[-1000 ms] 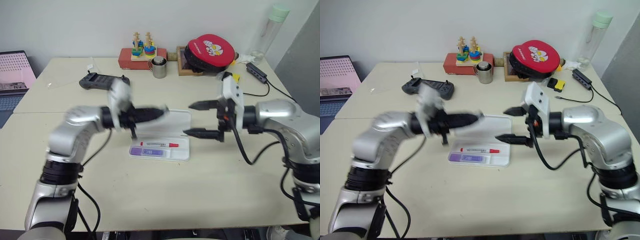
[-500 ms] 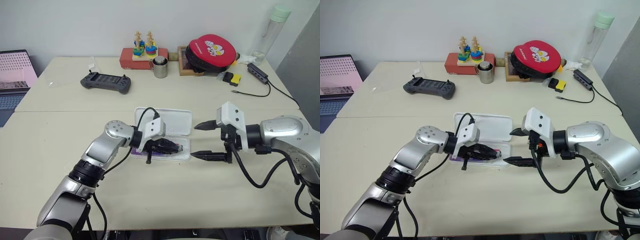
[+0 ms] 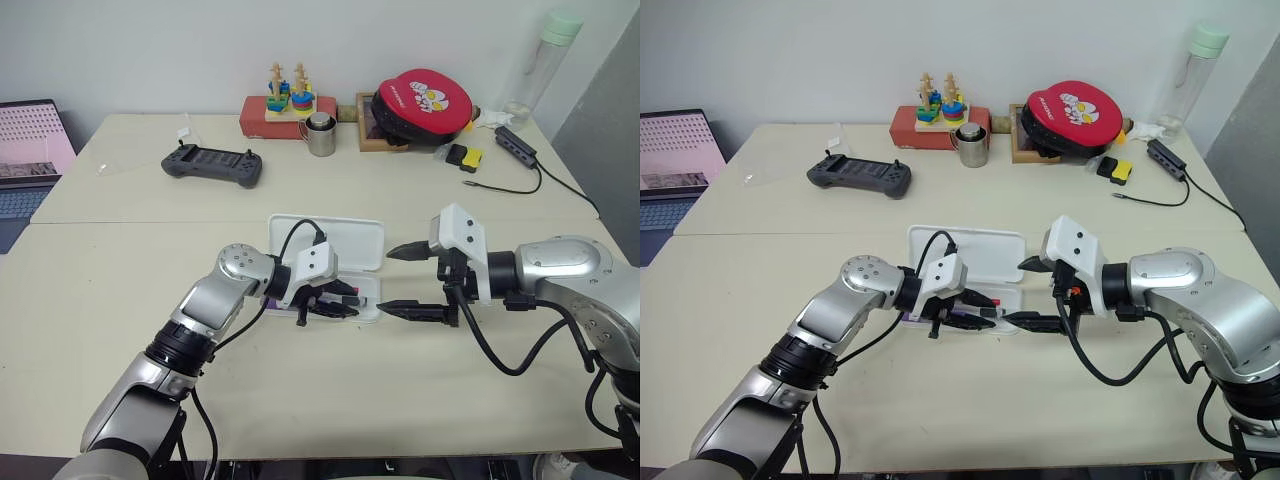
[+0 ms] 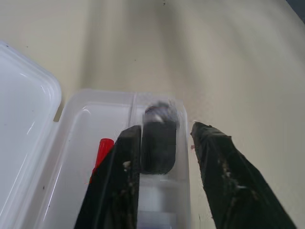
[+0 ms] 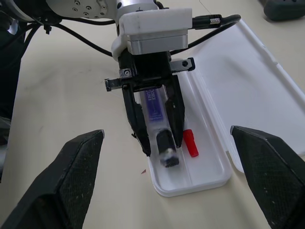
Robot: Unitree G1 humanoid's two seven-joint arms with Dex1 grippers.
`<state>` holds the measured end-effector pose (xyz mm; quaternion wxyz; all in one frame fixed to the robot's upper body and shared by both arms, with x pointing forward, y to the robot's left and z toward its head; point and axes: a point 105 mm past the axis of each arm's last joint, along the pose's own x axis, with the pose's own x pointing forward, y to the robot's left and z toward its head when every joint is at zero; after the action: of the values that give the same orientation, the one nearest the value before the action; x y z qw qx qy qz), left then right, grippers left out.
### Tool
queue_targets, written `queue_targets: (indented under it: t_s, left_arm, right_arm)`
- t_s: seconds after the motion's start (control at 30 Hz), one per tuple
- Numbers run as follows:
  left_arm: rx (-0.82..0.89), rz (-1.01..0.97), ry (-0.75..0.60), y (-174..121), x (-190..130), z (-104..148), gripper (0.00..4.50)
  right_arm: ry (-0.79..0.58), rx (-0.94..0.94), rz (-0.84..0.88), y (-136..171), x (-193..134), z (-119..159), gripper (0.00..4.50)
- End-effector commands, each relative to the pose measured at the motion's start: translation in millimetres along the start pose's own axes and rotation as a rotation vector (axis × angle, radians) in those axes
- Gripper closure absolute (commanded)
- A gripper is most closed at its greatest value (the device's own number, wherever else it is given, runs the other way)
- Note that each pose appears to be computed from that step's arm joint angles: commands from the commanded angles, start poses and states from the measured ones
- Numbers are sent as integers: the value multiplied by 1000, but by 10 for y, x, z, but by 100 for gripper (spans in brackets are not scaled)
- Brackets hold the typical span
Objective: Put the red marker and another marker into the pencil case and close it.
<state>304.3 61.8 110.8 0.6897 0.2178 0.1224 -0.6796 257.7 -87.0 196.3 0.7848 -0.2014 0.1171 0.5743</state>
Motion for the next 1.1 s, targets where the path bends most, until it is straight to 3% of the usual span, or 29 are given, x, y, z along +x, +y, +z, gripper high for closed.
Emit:
queue_targets:
  t_s: [0.03, 0.3, 0.43, 0.53, 0.6, 0.83, 1.03, 1.1]
  left_arm:
    - [32, 36, -62, 72, -51, 171, 173]
    - [-42, 125, -202, 160, -235, 385, 6]
    - [-136, 286, -356, 283, -600, 553, 1]
    - [-202, 384, -432, 266, -870, 594, 0]
    - [-241, 454, -474, 221, -1065, 599, 0]
    - [-275, 685, -447, 113, -1553, 412, 0]
    - [-275, 728, -413, -12, -1706, 285, 0]
    - [-286, 720, -403, -59, -1734, 265, 0]
  right_arm:
    - [-15, -30, 2, 41, -7, 58, 0]
    - [-49, -39, -36, -98, -15, 138, 0]
    - [-118, -36, -162, -480, 20, 326, 0]
    - [-151, -16, -225, -720, 63, 451, 48]
    - [-156, -10, -256, -876, 113, 495, 105]
    - [-72, 41, -415, -1496, 457, 438, 285]
    - [64, -10, -325, -1527, 785, 213, 427]
    - [90, -29, -254, -1452, 858, 159, 450]
